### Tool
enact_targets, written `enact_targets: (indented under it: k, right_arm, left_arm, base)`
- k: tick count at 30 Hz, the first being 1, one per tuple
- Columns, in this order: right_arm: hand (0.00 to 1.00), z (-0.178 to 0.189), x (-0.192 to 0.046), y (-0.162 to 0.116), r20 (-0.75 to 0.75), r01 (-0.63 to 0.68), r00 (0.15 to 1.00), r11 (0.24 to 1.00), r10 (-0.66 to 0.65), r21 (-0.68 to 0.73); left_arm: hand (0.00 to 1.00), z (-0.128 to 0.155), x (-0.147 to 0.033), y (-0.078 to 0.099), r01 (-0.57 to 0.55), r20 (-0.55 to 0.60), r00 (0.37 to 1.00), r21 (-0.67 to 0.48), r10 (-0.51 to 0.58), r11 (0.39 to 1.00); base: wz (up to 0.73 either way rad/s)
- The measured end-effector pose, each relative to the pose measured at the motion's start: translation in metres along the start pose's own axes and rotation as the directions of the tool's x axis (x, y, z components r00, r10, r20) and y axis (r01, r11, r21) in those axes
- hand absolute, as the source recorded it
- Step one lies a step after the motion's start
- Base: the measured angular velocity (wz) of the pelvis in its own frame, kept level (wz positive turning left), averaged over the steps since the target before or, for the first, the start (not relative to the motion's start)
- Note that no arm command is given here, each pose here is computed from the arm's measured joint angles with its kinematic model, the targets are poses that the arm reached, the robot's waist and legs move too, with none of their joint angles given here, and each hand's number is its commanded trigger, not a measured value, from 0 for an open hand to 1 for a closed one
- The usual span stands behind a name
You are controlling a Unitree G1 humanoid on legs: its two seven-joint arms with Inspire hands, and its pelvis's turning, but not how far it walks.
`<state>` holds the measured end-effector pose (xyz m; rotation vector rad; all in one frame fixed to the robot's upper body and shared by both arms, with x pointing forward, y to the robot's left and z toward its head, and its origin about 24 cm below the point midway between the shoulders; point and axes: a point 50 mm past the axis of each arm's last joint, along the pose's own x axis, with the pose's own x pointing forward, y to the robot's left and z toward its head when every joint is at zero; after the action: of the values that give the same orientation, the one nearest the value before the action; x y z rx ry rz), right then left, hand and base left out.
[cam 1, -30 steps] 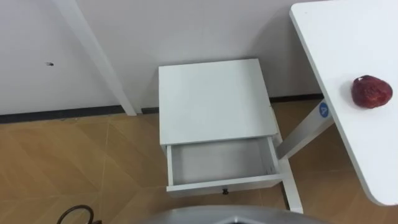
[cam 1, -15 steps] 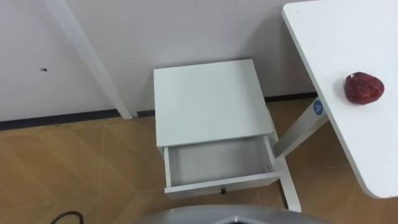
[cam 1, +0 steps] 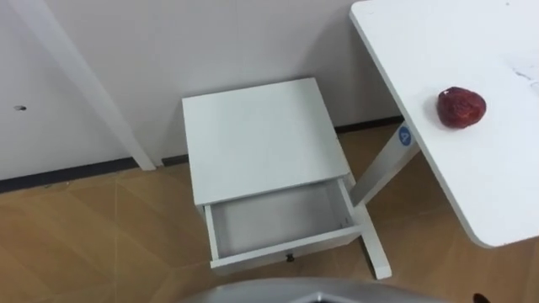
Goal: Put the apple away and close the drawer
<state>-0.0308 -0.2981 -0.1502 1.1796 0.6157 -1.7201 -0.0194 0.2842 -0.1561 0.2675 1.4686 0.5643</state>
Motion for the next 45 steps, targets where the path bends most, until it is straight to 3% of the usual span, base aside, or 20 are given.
enact_targets:
  k: [11, 20, 25, 31, 39, 45]
  right_arm:
    - [0.0, 0.039, -0.01, 0.061, 0.115, -0.07, 0.992, 0.973, 0.045, 0.22]
    - [0.0, 0.09, -0.057, 0.134, 0.355, -0.282, 0.915, 0.934, 0.193, 0.219]
    - [0.0, 0.102, -0.088, 0.16, 0.495, -0.331, 0.833, 0.939, 0.248, 0.087]
    - [0.0, 0.106, -0.142, 0.194, 0.676, -0.425, 0.605, 0.889, 0.42, -0.172]
    - [0.0, 0.08, -0.17, 0.213, 0.673, -0.427, 0.437, 0.796, 0.596, -0.428]
    - [0.0, 0.069, -0.189, 0.231, 0.614, -0.456, 0.31, 0.68, 0.726, -0.574]
  left_arm:
    - [0.0, 0.001, 0.001, 0.013, -0.038, 0.04, 0.998, -0.013, 0.038, 0.999]
    - [0.0, 0.008, 0.0, 0.017, -0.052, 0.087, 0.995, -0.011, 0.053, 0.999]
    - [0.0, 0.008, -0.001, 0.017, -0.055, 0.102, 0.993, 0.016, 0.053, 0.998]
    - [0.0, 0.009, -0.002, 0.01, -0.035, 0.122, 0.992, 0.095, 0.023, 0.995]
    - [0.0, 0.024, -0.003, -0.002, 0.012, 0.184, 0.982, 0.176, -0.045, 0.984]
    - [0.0, 0.021, -0.004, -0.003, 0.048, 0.169, 0.982, 0.185, -0.08, 0.982]
  base:
    - [-0.04]
    - [0.02]
    - [0.01]
    - [0.0]
    - [0.01]
    - [0.0]
